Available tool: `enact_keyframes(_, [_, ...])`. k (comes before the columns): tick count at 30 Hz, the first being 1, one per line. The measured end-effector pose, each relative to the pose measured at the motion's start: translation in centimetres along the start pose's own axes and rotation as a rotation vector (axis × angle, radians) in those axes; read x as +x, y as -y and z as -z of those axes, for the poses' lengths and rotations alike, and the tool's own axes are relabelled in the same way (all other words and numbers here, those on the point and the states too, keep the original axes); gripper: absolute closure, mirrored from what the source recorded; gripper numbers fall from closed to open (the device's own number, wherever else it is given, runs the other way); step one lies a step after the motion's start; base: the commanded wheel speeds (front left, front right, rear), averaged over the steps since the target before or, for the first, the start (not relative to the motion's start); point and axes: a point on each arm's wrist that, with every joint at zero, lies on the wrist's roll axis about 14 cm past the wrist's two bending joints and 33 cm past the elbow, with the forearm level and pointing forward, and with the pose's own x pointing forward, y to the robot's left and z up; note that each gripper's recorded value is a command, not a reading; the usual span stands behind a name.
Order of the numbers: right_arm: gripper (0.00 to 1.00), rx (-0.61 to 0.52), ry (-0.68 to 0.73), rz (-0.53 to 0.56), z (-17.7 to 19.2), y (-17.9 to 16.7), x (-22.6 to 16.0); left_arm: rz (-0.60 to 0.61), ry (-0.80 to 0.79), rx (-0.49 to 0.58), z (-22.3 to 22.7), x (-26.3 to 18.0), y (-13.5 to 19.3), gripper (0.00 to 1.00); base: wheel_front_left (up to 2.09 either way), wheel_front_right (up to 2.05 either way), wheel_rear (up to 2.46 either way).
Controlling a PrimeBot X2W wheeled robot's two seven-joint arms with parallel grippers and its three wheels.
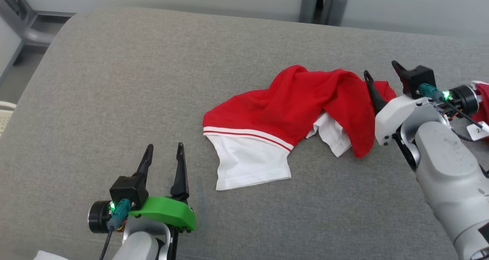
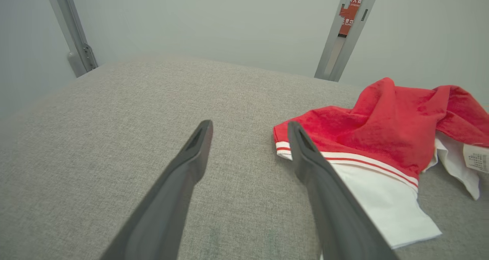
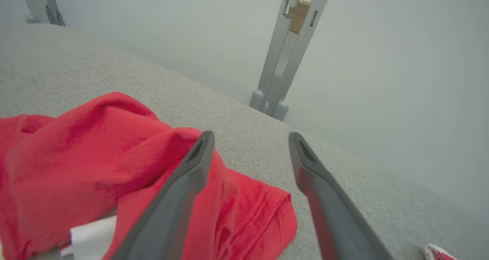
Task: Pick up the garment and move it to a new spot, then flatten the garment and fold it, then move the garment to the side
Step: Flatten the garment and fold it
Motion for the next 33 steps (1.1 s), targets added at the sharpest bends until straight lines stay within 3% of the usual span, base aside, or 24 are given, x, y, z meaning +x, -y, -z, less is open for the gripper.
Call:
enact_keyframes(6, [0.00, 0.106, 0.104, 0.125, -0.9, 2.5, -4.7, 0.068, 0.040, -0.010, -1.3, 0.8, 2.2, 0.00, 0.00, 0.00, 0.00])
enact_keyframes(15, [0.00, 0.226, 0.145, 0.282, 1.3, 1.5, -13.0, 0.120, 0.030, -0.033, -0.8, -0.6, 3.9, 0.00, 0.00, 0.00, 0.00])
enact_keyframes(20, [0.00, 0.239, 0.152, 0.342, 1.9, 1.6, -16.3, 0.137, 0.025, -0.037, -0.5, -1.9, 4.2, 0.00, 0.00, 0.00, 0.00])
enact_keyframes(33, [0.00, 0.315, 0.215, 0.313, 0.4, -0.1, -17.8, 0.136, 0.064, -0.043, -1.6, -2.6, 4.2, 0.00, 0.00, 0.00, 0.00])
